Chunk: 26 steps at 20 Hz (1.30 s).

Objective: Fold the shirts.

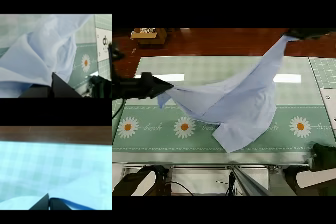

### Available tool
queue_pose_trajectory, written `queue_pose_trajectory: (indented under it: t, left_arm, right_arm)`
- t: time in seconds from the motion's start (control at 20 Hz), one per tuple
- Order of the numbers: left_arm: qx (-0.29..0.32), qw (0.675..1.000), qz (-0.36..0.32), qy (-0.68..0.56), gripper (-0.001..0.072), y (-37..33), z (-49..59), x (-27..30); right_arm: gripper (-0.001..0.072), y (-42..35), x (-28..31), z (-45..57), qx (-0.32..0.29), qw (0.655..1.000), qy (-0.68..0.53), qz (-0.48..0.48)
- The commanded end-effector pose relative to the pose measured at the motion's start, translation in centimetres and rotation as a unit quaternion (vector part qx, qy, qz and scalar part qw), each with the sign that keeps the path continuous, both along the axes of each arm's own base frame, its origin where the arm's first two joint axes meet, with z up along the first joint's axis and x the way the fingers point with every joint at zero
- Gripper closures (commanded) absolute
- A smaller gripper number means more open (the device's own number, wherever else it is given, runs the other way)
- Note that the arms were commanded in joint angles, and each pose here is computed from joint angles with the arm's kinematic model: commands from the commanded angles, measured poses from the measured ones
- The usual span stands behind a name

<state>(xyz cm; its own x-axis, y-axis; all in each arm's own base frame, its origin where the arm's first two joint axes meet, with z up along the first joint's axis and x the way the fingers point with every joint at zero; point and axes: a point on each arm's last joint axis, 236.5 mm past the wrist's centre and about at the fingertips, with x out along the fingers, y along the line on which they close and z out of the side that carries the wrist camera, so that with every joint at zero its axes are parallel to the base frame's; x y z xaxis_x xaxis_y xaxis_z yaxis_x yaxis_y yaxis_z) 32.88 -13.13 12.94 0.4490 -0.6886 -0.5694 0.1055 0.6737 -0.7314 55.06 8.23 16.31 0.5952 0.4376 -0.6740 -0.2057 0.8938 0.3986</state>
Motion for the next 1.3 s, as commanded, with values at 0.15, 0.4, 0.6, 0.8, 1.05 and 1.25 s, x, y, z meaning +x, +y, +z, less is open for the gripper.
queue_pose_trajectory:
  t: [0.15, 0.4, 0.6, 0.8, 1.05, 1.25]
  left_arm:
    - [0.009, 0.996, -0.025, 0.081, 0.0690, -0.4, -8.7, 2.1]
    - [0.016, 0.996, -0.040, 0.075, 0.0690, -0.4, -9.2, 2.1]
    - [0.019, 0.996, -0.045, 0.069, 0.0691, -0.4, -9.2, 2.1]
    - [0.020, 0.996, -0.046, 0.067, 0.0690, -0.4, -9.3, 2.1]
    - [0.024, 0.997, -0.052, 0.060, 0.0690, -0.5, -9.2, 2.1]
    - [0.029, 0.996, -0.060, 0.052, 0.0690, -0.4, -9.2, 2.1]
  right_arm:
    - [0.0684, 0.8, 2.7, -11.1, -0.060, 0.995, 0.075, -0.005]
    - [0.0278, -1.1, 0.3, -8.6, -0.092, 0.992, 0.079, 0.021]
    - [0.0278, -11.8, -6.5, -7.9, -0.230, 0.955, 0.185, -0.039]
    - [0.0279, -11.9, -13.9, -13.1, -0.116, 0.945, 0.303, -0.045]
    - [0.0249, -5.3, -24.3, -20.0, 0.006, 0.937, 0.347, -0.029]
    - [0.0122, 2.5, -30.1, -21.9, 0.173, 0.924, 0.339, -0.031]
